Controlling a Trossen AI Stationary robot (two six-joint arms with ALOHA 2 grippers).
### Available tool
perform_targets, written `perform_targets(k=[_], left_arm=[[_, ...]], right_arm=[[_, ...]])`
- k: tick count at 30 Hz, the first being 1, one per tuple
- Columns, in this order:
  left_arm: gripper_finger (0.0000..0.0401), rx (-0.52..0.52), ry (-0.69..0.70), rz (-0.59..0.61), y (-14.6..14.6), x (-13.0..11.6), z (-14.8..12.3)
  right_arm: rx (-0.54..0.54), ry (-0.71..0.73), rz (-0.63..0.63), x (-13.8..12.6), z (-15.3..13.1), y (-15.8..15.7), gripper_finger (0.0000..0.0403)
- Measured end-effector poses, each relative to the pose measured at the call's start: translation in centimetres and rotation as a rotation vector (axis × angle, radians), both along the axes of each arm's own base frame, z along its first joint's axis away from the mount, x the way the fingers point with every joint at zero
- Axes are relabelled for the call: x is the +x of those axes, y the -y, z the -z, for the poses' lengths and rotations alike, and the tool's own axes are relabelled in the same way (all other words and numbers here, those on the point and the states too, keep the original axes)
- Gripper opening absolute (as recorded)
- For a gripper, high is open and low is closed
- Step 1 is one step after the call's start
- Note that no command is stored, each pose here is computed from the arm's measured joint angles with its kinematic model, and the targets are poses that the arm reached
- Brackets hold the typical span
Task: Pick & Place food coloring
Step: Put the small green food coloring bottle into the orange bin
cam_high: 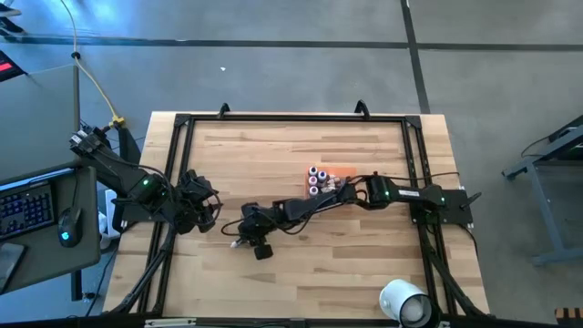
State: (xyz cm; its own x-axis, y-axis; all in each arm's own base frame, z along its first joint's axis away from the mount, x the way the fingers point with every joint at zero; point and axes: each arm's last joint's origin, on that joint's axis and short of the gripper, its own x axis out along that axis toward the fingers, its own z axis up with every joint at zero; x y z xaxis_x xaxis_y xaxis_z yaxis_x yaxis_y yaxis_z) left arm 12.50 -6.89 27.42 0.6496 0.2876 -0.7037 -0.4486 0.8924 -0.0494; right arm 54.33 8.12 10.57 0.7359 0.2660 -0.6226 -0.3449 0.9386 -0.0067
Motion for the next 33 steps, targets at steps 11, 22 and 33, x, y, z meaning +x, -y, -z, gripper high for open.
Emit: perform_targets(k=[11,22,33], left_arm=[[0.0195,-0.017,-0.012,0.011,0.1,0.0,0.0],[0.0195,-0.017,-0.011,0.011,0.1,0.0,0.0],[0.0195,-0.017,-0.011,0.011,0.1,0.0,0.0]], right_arm=[[-0.032,0.068,-0.003,0.2,-0.5,-1.1,0.0165],[-0.029,0.076,-0.016,0.2,-0.5,-1.3,0.0169],[-0.004,0.013,-0.054,-0.3,-0.1,-1.7,0.0143]])
